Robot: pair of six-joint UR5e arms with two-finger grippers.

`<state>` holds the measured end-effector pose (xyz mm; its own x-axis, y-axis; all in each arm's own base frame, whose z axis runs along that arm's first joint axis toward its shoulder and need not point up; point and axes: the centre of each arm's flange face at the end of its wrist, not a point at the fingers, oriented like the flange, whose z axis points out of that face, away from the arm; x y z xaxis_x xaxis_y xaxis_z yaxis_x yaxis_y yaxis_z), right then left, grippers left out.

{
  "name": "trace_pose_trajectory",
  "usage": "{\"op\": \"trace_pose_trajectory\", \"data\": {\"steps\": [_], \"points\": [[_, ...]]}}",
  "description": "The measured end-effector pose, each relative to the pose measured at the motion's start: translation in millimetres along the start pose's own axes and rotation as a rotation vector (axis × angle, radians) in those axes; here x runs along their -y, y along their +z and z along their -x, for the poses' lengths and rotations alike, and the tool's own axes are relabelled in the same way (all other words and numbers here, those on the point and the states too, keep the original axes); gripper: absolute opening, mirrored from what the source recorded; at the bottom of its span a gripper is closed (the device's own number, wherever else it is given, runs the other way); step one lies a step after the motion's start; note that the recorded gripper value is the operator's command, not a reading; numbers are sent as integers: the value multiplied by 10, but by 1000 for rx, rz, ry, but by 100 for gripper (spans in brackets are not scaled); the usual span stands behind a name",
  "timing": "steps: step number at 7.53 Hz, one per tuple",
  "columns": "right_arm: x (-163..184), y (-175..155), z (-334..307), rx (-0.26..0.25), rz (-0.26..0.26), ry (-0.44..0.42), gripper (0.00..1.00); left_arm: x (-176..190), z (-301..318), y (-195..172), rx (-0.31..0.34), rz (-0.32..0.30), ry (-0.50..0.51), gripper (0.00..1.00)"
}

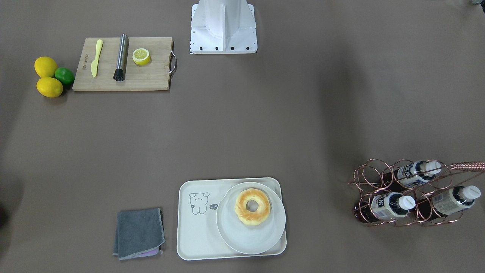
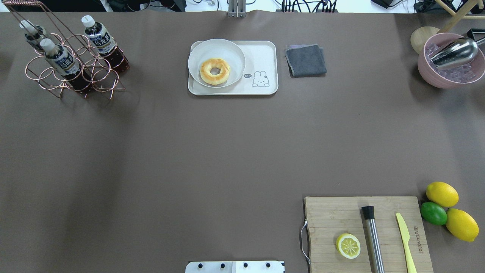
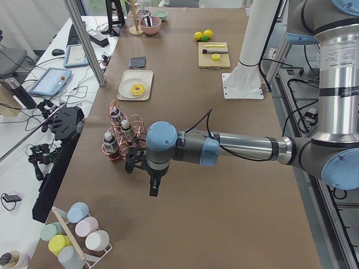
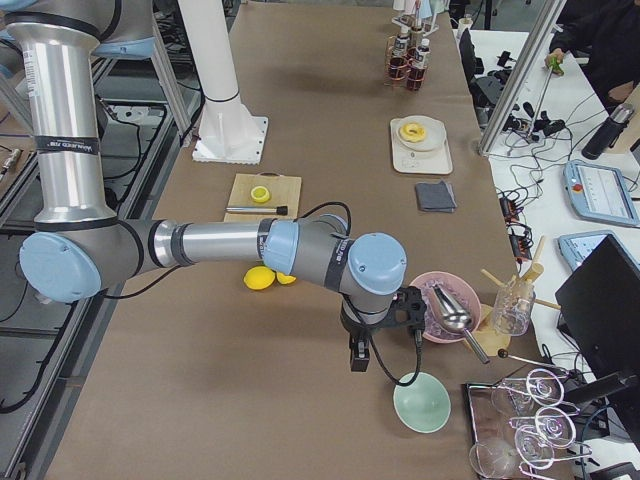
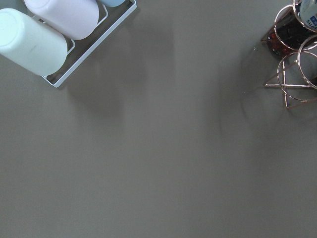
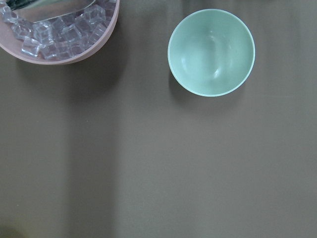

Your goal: Place tea on tray

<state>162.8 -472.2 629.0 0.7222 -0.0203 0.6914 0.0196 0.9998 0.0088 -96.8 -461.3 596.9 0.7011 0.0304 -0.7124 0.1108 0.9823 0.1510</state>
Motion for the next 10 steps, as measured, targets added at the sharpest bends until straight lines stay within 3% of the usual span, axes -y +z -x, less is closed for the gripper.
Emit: {"op": "trace_pose_trajectory", "data": {"steps": [10], "points": [[10, -260, 142, -10, -52, -23, 100, 210, -199, -177, 6, -40, 38, 98]]}}
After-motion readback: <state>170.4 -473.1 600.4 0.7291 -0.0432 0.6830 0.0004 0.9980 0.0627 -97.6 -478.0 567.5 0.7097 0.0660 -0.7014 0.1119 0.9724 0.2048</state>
